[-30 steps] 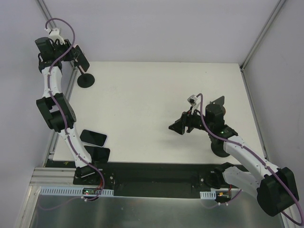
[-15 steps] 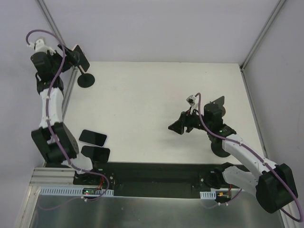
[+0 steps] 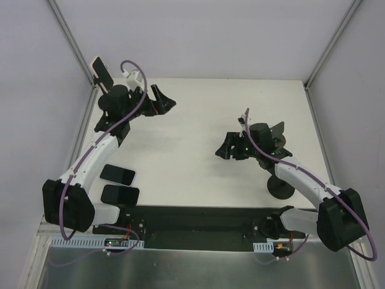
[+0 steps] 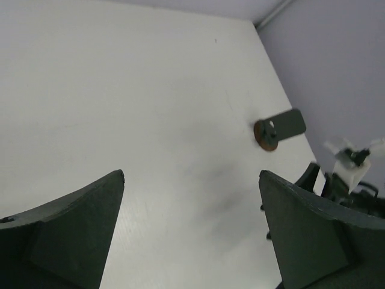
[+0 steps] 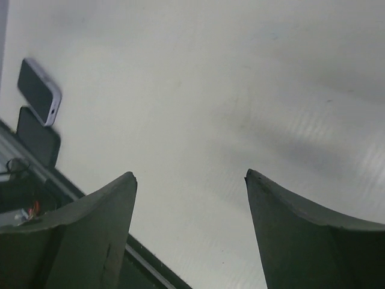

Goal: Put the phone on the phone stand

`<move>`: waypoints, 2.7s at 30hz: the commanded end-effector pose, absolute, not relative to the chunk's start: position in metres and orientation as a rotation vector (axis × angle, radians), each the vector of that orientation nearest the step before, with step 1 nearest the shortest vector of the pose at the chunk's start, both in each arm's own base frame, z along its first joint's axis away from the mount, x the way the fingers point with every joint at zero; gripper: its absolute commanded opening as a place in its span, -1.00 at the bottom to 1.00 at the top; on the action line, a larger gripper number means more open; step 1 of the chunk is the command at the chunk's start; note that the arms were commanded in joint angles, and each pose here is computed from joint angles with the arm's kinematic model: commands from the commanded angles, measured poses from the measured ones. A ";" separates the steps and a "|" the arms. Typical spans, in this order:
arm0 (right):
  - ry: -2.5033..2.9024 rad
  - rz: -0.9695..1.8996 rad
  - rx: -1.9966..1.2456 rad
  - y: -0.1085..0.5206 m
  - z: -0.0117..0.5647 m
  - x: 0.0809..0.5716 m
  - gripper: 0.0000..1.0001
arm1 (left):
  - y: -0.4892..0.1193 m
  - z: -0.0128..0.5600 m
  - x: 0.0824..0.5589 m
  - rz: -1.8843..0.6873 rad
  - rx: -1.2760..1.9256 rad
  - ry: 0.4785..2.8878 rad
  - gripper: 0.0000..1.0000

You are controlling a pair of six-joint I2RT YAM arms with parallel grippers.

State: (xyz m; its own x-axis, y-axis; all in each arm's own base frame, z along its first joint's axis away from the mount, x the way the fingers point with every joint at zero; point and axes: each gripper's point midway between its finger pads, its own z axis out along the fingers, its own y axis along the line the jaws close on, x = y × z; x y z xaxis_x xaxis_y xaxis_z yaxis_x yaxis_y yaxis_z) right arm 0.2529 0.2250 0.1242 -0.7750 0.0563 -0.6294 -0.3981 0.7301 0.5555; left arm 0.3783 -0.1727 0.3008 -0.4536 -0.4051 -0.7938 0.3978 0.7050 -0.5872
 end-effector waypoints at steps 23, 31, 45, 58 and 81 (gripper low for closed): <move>2.306 0.058 0.707 -0.006 0.161 0.325 0.64 | -0.265 0.292 0.274 -1.047 0.649 1.960 0.93; 2.244 0.071 0.680 -0.021 0.153 0.369 0.51 | -0.270 0.299 0.260 -0.987 0.716 1.920 0.96; 2.315 -0.030 0.655 -0.037 0.120 0.393 -0.07 | -0.269 0.299 0.259 -0.959 0.723 1.924 0.97; 2.301 -0.094 0.568 -0.045 0.119 0.415 -0.73 | -0.269 0.292 0.264 -0.947 0.693 1.955 0.98; 2.020 1.384 -1.343 0.280 0.148 0.244 -0.99 | -0.247 0.283 0.286 -0.816 0.648 1.984 0.98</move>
